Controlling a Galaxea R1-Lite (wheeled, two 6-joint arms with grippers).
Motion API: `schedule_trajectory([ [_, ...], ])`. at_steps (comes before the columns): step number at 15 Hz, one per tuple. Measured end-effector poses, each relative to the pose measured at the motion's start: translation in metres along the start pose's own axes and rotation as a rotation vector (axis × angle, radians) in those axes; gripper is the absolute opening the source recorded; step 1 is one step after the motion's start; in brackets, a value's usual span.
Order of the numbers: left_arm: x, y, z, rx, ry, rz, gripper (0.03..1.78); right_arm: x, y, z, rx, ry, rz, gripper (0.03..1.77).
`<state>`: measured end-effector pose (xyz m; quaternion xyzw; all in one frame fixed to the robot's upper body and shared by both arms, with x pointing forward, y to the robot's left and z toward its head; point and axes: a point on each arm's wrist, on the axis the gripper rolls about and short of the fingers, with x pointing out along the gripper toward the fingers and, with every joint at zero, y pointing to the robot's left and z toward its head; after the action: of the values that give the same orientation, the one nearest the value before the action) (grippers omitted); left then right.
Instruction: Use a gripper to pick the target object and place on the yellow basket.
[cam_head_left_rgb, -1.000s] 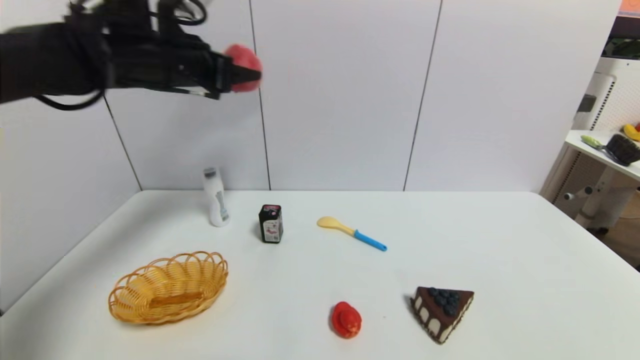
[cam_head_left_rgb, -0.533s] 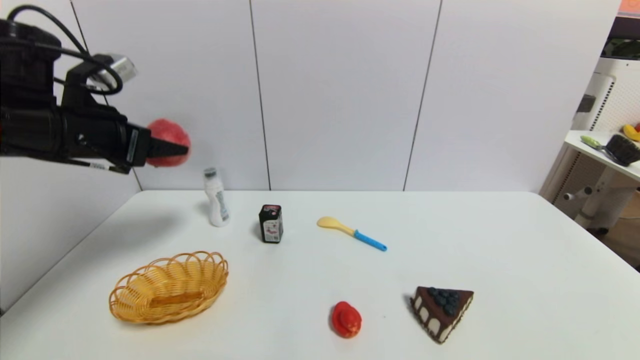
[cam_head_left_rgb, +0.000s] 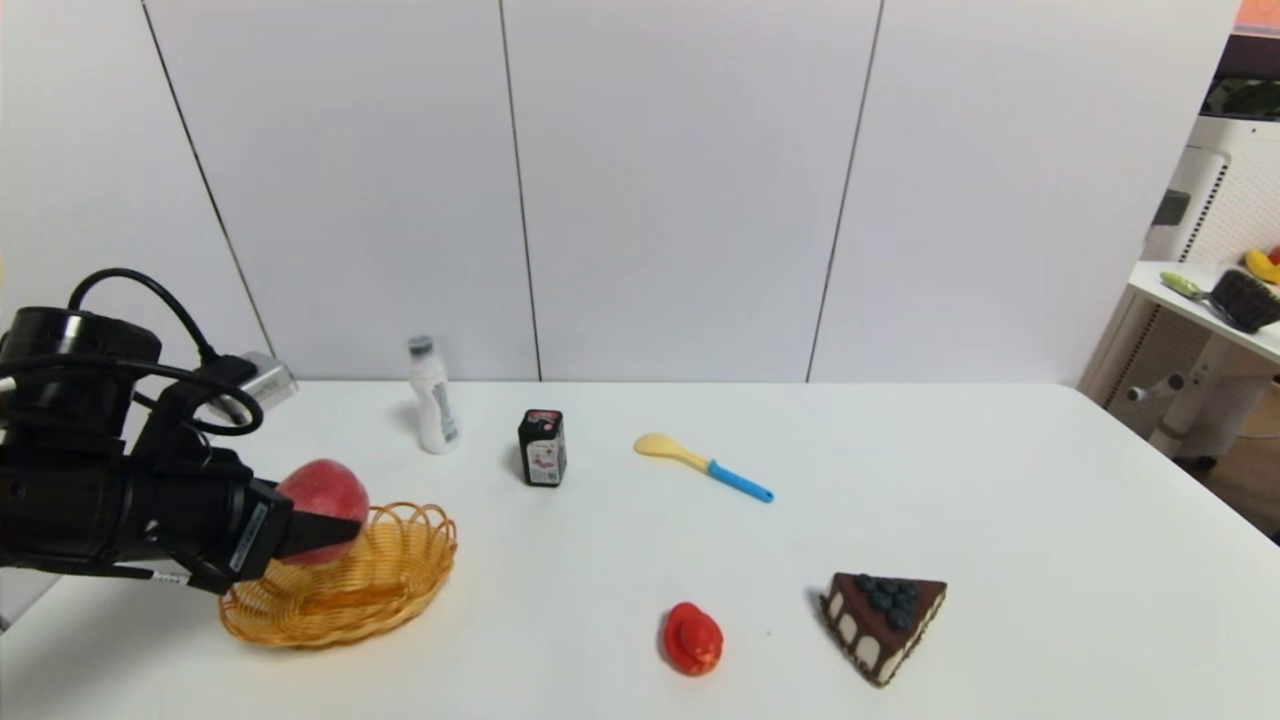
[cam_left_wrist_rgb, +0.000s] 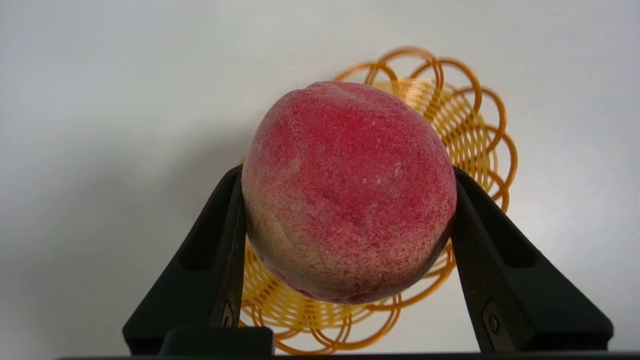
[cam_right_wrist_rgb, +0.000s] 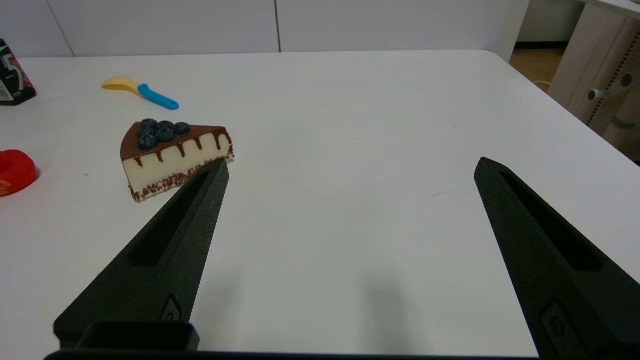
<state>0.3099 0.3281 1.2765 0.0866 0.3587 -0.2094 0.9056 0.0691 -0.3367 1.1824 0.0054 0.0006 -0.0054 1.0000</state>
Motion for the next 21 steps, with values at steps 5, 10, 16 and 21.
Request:
schedule_trajectory([
  [5,0.002,-0.002,-0.009,0.003,0.026,-0.01,1.33,0.0,0.0,0.0,0.0,0.0,0.0,1.7],
  [10,-0.001,-0.002,-0.003,0.018,-0.022,0.005,1.5,0.0,0.0,0.0,0.0,0.0,0.0,1.7],
  [16,-0.039,0.001,0.043,0.088,-0.25,0.1,1.61,0.0,0.0,0.0,0.0,0.0,0.0,1.7],
  [21,-0.109,-0.013,0.06,0.105,-0.456,0.319,1.66,0.0,0.0,0.0,0.0,0.0,0.0,1.7],
])
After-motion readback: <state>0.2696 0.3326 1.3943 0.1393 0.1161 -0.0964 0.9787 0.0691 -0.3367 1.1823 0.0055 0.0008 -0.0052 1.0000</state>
